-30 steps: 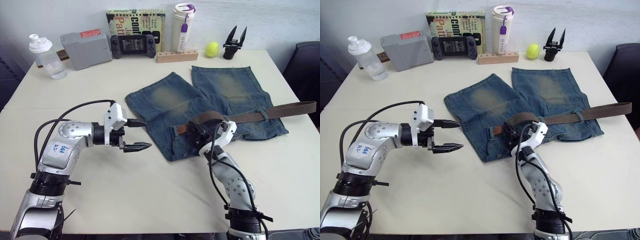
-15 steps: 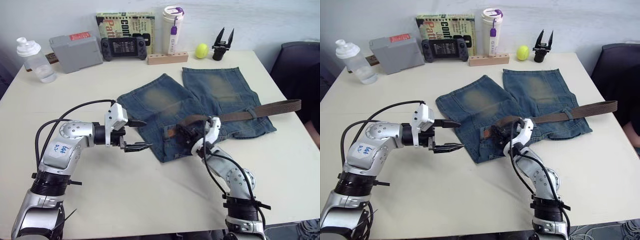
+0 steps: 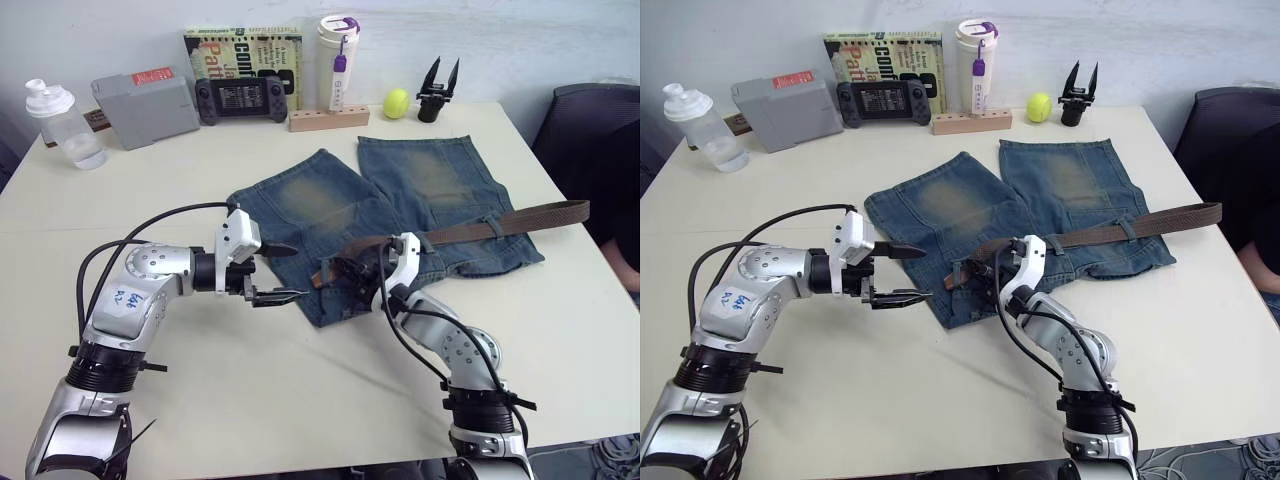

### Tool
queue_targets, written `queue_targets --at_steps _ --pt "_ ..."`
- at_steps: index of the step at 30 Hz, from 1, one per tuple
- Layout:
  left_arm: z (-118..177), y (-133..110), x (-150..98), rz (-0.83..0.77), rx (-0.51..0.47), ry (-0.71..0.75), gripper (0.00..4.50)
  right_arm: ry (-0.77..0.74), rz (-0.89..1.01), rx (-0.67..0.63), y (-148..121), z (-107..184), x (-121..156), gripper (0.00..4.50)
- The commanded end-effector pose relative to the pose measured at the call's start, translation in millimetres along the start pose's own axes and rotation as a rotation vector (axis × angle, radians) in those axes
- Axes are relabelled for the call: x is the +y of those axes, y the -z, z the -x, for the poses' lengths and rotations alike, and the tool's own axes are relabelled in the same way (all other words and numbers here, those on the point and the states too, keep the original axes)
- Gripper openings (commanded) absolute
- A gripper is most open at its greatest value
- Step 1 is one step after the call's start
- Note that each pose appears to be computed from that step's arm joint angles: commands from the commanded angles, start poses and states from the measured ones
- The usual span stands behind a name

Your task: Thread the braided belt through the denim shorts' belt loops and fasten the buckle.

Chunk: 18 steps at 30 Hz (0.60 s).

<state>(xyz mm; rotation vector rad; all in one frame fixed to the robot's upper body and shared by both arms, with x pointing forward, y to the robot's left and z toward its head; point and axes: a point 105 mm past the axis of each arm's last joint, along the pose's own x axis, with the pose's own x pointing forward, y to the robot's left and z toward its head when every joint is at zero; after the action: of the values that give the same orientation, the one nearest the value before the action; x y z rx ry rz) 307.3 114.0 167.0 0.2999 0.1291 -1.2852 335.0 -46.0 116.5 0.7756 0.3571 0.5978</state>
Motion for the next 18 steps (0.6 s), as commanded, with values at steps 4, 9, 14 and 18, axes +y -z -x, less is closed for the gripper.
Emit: queue_targets --at_steps 4,9,14,18 --pt "0 -8 2 -0.055 -0.005 0.007 4.5 -0.022 -0.155 0.048 19 0 -1 1.1" --pt "1 -4 4 -0.073 0.017 0.007 4.5 -0.015 -0.074 0.038 6 27 0 3.65" --pt "2 -5 11 -0.114 0.023 -0.003 4.5 -0.055 0.185 0.143 4 62 14 4.47" --pt "-2 -5 18 -0.205 0.038 -0.011 4.5 -0.105 0.479 0.179 -8 78 30 4.47"
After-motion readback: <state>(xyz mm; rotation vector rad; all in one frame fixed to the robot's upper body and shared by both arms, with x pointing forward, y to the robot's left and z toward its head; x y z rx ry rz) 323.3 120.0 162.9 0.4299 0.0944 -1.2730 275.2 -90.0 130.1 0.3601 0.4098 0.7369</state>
